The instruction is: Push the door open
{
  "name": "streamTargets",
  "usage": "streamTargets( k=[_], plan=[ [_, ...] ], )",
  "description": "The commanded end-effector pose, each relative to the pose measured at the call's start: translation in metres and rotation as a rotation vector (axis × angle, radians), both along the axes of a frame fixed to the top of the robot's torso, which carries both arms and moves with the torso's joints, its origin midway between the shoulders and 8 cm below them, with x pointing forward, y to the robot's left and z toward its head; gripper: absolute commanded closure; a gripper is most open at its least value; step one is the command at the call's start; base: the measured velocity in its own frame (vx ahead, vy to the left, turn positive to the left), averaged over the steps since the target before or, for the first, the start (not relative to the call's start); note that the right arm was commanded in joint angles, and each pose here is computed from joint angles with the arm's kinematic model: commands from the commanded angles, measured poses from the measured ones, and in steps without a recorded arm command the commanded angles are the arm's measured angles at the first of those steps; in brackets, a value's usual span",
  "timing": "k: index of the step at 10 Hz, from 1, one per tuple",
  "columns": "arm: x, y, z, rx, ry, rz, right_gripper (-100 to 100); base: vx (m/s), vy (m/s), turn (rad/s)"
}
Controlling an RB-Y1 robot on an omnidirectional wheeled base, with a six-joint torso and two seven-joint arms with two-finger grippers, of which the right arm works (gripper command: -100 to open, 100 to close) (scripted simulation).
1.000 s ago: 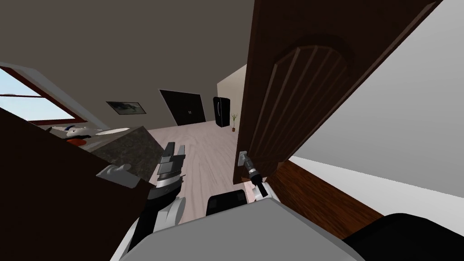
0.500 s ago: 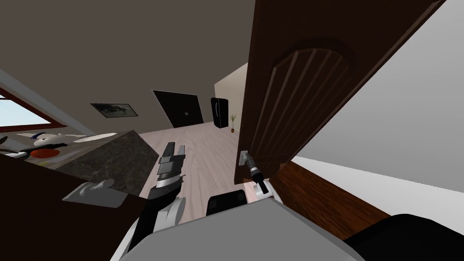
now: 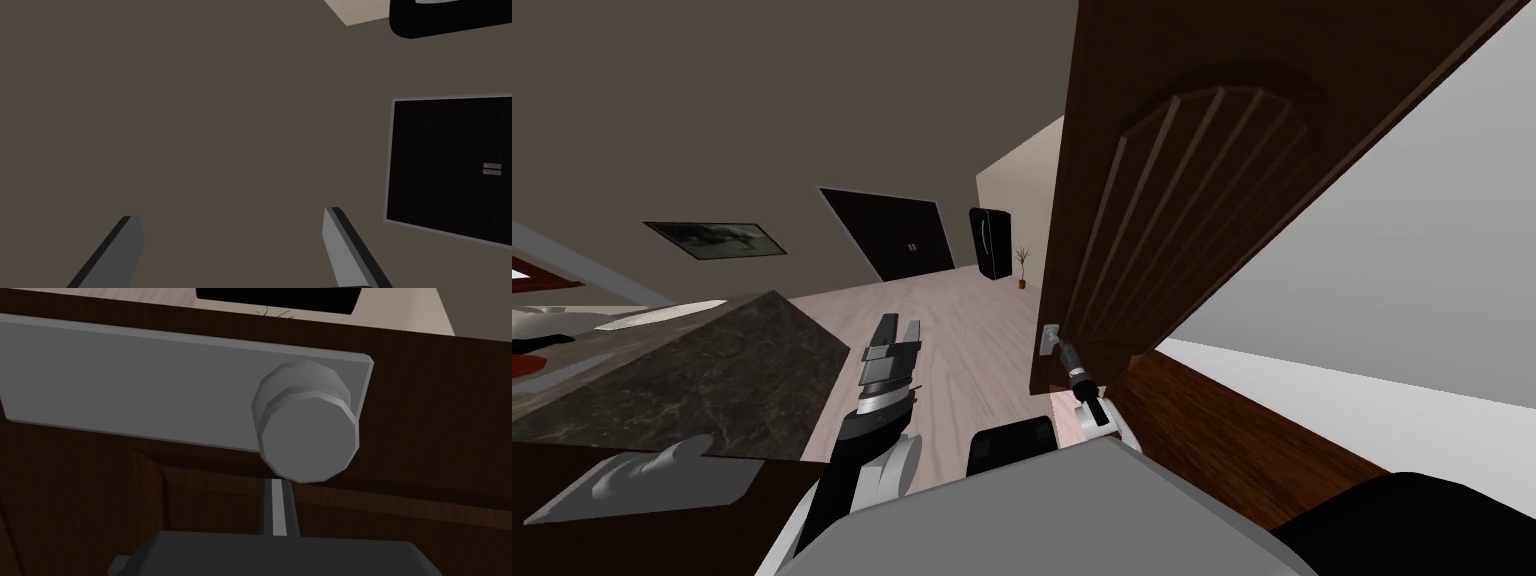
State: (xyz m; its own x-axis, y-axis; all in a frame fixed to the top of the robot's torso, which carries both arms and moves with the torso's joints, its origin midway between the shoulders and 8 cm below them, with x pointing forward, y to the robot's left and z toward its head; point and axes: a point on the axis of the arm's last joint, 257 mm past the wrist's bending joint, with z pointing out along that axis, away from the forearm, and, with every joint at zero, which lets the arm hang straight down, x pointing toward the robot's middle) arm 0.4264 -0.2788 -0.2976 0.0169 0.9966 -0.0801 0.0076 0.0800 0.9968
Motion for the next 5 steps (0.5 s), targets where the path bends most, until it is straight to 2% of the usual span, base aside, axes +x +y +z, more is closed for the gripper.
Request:
streamTargets(
  k=[1,4,5],
  plan=[
    [-0.0029,0.0026,0.0001,0.013,0.0,0.003,-100,-0.227,0.04,-0.021],
    [-0.0095,0.0121,0.0011,0.066,-0.006,-0.001,-100,-0.262,0.07,-0.034],
    [-0.0083,0.0094,-0.0001,0.052,-0.003,0.0,-100,-0.103,0.033,-0.014]
  ],
)
